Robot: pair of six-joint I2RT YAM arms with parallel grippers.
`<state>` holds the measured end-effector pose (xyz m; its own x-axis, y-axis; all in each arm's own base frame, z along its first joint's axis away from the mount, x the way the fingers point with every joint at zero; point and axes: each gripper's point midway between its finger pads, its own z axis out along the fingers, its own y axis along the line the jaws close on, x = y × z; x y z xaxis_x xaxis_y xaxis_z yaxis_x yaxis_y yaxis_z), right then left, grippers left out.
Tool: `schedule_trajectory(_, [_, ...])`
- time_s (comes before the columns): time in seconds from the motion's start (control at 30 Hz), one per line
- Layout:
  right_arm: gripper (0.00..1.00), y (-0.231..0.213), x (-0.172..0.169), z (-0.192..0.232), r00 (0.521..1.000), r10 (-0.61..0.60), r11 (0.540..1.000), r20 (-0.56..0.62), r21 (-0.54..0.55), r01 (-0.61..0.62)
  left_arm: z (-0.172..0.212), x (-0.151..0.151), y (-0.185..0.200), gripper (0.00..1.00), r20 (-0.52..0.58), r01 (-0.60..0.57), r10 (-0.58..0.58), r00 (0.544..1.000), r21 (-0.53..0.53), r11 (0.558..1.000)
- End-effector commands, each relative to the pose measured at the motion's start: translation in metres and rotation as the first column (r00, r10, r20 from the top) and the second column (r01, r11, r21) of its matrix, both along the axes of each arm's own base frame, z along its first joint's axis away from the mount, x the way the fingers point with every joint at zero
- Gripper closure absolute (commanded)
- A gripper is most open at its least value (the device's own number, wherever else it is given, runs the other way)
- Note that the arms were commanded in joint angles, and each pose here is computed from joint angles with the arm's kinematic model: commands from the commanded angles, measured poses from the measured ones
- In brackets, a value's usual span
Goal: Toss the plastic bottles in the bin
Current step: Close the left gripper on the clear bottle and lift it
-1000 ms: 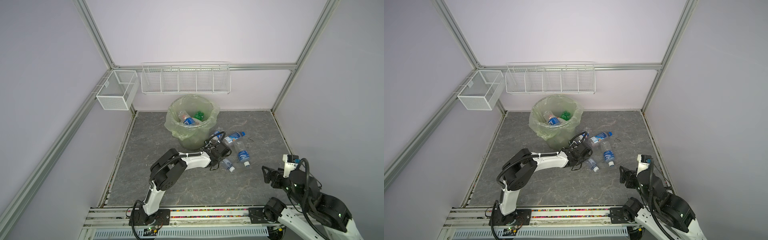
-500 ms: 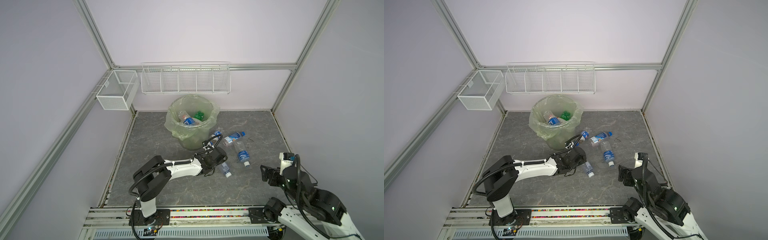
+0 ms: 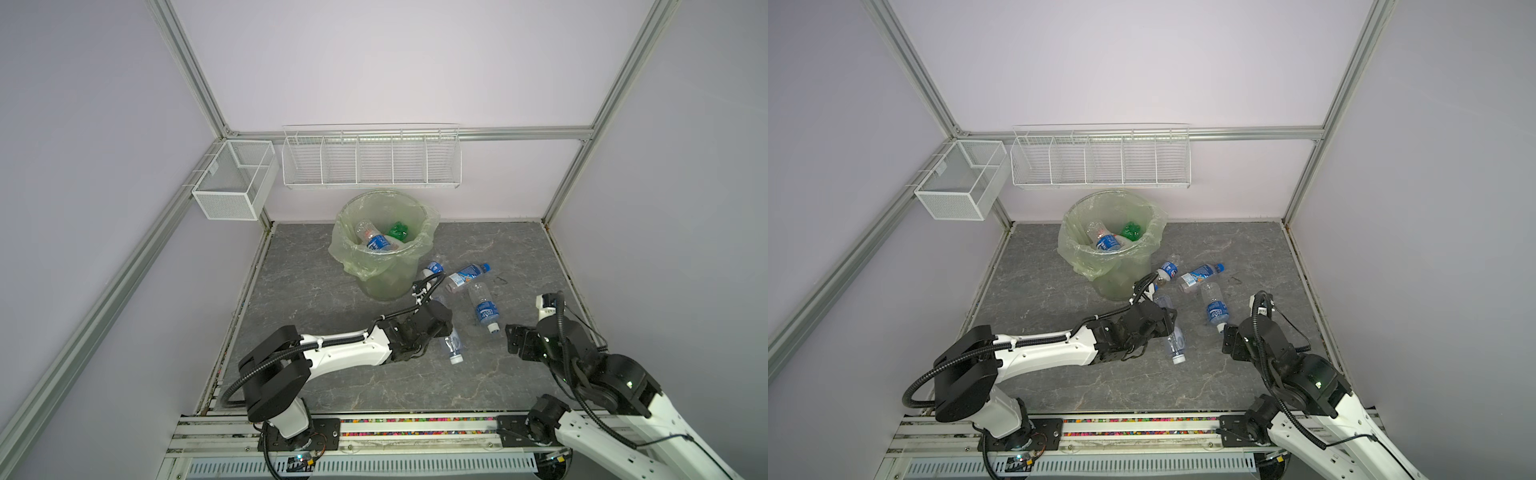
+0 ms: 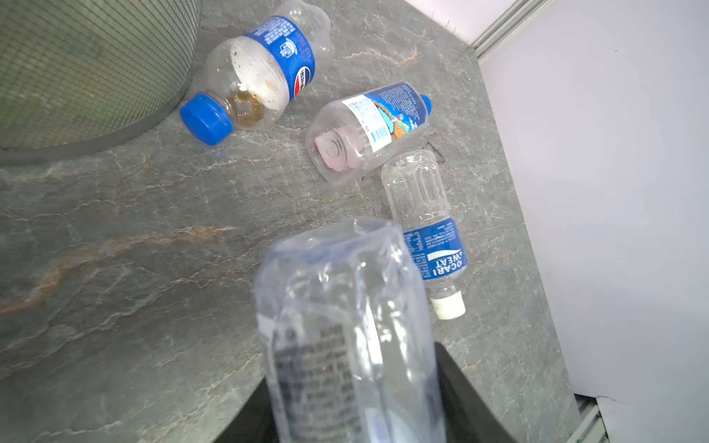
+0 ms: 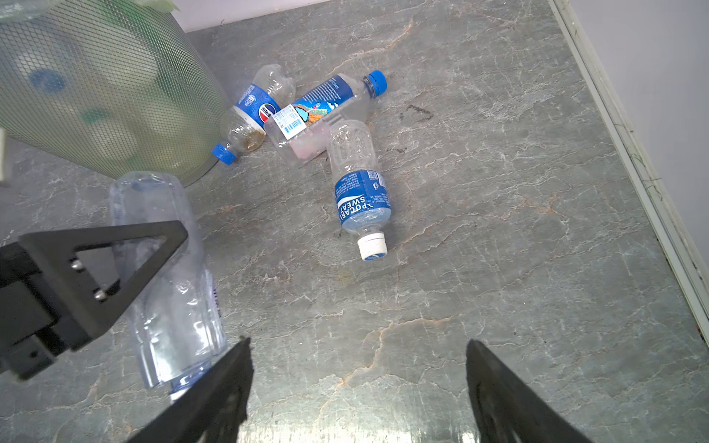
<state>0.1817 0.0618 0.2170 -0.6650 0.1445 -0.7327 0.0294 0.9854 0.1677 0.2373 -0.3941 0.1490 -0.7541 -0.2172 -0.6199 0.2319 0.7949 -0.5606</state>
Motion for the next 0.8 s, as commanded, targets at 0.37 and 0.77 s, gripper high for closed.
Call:
schedule_trajectory(0.37, [0.12,0.029,0.020,-0.028,0.998,0.009,0.999,-0.063,0.037,-0.007,0.057,-0.019,0.036,0.50,0.136,0.106,-0.117,0.984,0.085,0.991])
schedule_trajectory(0.77, [0.12,0.046,0.034,-0.037,0.996,0.050,0.999,-0.080,0.018,-0.049,0.086,-0.017,0.085,0.50,0.199,-0.008,-0.001,0.980,0.044,0.999])
